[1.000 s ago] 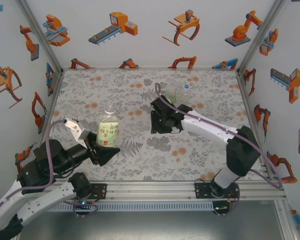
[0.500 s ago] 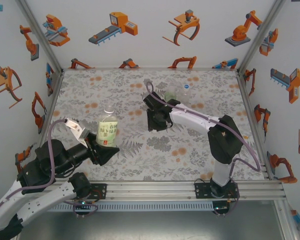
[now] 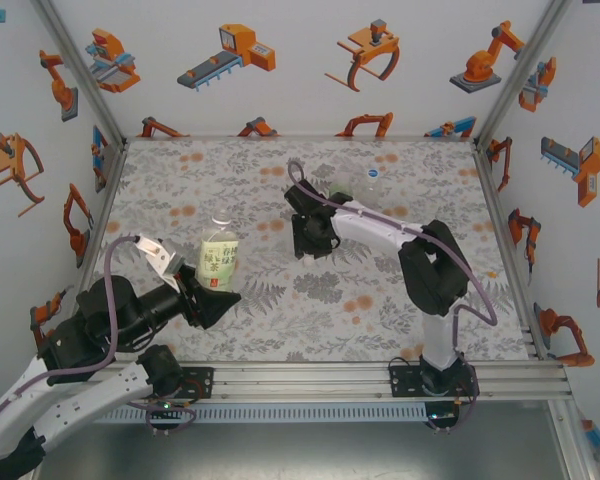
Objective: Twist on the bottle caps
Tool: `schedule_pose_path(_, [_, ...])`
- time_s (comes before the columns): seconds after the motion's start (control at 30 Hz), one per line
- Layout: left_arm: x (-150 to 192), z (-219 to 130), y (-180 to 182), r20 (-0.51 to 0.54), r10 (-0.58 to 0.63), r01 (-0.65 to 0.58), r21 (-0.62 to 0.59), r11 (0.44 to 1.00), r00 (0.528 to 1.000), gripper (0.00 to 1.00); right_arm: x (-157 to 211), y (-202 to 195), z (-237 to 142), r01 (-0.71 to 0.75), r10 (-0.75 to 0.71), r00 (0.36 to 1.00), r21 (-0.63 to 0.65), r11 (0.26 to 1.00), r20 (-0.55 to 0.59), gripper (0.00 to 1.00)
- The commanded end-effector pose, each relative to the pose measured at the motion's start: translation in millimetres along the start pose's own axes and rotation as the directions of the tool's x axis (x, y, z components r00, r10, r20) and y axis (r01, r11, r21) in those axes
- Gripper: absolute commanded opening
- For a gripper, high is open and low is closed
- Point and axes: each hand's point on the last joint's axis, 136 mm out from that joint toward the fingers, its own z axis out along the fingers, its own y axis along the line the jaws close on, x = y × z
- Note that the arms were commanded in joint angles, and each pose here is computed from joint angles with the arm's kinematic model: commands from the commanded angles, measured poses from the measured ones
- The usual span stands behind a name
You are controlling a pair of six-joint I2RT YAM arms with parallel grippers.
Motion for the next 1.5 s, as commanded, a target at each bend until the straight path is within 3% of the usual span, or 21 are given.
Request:
schedule_pose_path(0.0, [-3.4, -1.2, 0.5, 0.012, -0.016, 0.017, -0.005, 1.0, 1.0, 0.0, -5.5, 0.3, 1.6, 0.009, -0.009, 1.0, 0.001, 1.0, -0.007, 0.44])
schedule_pose_path(1.47, [1.8, -0.8, 7.4, 0.006, -0.017, 0.018, -0.038, 0.999, 1.0, 0.0, 1.0, -12.8, 22.6, 0.027, -0.023, 0.998, 0.066, 0.997, -0.054, 0.44])
